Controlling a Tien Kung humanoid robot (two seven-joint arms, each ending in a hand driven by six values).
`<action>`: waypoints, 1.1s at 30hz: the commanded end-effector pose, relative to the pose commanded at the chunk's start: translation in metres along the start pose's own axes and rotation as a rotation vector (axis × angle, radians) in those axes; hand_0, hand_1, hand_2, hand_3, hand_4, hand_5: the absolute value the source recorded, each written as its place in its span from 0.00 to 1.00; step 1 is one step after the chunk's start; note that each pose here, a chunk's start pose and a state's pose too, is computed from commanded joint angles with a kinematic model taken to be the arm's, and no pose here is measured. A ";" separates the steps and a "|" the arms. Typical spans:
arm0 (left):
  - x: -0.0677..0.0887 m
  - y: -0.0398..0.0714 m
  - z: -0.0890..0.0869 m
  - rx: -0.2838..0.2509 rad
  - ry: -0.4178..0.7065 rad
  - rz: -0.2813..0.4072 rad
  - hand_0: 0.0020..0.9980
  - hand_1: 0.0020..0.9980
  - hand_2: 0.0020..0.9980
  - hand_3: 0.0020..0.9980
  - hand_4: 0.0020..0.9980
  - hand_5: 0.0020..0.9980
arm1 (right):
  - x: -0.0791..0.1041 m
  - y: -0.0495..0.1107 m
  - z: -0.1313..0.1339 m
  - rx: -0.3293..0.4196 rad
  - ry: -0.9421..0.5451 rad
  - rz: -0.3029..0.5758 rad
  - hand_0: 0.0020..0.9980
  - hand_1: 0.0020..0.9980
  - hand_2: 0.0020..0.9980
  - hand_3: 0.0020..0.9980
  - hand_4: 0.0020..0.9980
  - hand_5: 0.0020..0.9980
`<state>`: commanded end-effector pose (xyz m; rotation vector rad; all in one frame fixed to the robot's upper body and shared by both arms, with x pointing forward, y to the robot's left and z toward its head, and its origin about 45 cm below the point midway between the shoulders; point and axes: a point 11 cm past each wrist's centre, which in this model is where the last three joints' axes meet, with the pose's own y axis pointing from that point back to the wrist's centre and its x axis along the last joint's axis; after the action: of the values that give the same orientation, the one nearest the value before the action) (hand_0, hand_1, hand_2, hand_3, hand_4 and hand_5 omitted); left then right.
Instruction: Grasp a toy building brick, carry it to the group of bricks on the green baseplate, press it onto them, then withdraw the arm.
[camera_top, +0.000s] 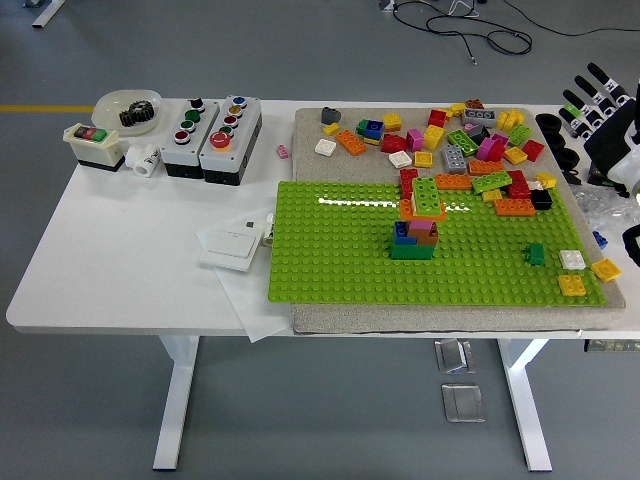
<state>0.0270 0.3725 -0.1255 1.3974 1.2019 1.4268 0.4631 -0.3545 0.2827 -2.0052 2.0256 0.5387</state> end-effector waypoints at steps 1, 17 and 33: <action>0.000 0.000 0.000 -0.001 0.001 0.000 0.87 0.79 0.79 0.61 0.68 0.61 | 0.000 0.000 0.000 0.000 0.000 0.001 0.98 0.88 0.90 0.90 1.00 1.00; -0.002 0.000 0.001 -0.007 0.017 -0.004 0.86 0.79 0.79 0.61 0.68 0.61 | 0.002 0.000 0.001 -0.013 0.010 -0.007 0.98 0.88 0.89 0.89 1.00 1.00; -0.003 0.001 0.004 -0.011 0.017 -0.008 0.86 0.79 0.79 0.61 0.68 0.61 | 0.002 0.000 0.000 -0.009 0.038 -0.013 0.97 0.87 0.89 0.88 1.00 1.00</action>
<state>0.0311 0.3697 -0.1259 1.3736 1.2079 1.4404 0.4635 -0.3560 0.2818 -2.0480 2.0342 0.5115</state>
